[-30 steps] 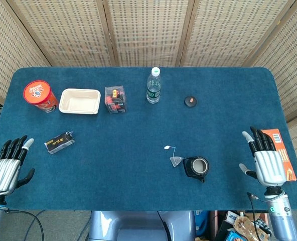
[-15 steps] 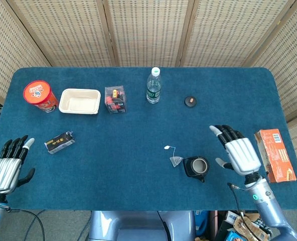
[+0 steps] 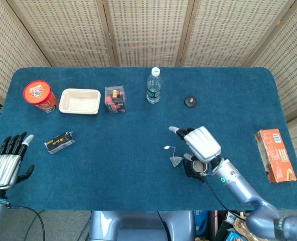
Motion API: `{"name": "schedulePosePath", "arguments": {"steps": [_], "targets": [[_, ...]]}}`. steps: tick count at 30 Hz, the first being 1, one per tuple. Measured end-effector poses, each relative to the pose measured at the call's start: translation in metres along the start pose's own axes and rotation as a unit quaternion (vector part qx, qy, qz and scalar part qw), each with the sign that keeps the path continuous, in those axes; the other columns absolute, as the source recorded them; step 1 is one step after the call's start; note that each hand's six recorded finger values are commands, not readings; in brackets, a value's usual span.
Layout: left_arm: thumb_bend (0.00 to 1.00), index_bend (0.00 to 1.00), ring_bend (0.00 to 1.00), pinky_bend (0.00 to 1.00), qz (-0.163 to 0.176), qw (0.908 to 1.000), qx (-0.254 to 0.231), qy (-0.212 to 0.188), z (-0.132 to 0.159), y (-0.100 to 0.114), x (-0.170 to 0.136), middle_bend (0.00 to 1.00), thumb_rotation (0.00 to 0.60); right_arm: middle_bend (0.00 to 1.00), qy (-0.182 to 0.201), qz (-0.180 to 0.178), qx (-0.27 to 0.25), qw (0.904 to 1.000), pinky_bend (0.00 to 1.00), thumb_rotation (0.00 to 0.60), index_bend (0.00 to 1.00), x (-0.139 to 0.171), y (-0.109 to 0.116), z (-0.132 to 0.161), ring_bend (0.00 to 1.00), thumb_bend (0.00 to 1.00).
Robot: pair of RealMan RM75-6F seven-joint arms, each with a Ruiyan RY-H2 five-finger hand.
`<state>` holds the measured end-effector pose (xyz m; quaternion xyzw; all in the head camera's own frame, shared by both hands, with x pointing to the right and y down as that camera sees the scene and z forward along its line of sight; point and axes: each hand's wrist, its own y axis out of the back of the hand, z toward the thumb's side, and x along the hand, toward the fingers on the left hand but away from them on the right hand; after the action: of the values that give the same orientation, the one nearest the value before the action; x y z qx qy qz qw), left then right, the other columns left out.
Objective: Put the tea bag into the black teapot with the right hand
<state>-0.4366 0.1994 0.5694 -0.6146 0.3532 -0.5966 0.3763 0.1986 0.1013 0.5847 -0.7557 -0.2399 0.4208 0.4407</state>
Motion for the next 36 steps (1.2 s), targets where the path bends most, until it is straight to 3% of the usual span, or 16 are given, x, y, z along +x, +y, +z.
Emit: {"name": "schedulePosePath", "arguments": {"steps": [4, 11, 25, 36], "targets": [[0.37, 0.00, 0.00, 0.00, 0.006, 1.0000, 0.004, -0.005, 0.002, 0.004, 0.002, 0.00, 0.600, 0.70, 0.006, 0.015, 0.000, 0.9999, 0.98, 0.600, 0.37, -0.021, -0.009, 0.007, 0.69, 0.25], [0.37, 0.00, 0.00, 0.00, 0.010, 0.9999, 0.007, -0.009, 0.004, 0.008, 0.006, 0.00, 0.600, 0.76, 0.008, 0.032, 0.014, 0.9993, 1.00, 0.600, 0.45, -0.049, -0.023, 0.011, 0.76, 0.26], [0.37, 0.00, 0.00, 0.00, 0.005, 0.9999, 0.007, -0.009, 0.006, 0.006, 0.008, 0.00, 0.600, 0.80, 0.009, 0.077, 0.061, 0.9951, 1.00, 0.600, 0.50, -0.071, -0.048, 0.015, 0.81, 0.26], [0.37, 0.00, 0.00, 0.00, 0.001, 1.0000, 0.004, -0.006, 0.004, 0.002, 0.009, 0.00, 0.600, 0.85, 0.016, 0.115, 0.117, 0.9863, 1.00, 0.600, 0.54, -0.086, -0.065, 0.020, 0.88, 0.26]]}}
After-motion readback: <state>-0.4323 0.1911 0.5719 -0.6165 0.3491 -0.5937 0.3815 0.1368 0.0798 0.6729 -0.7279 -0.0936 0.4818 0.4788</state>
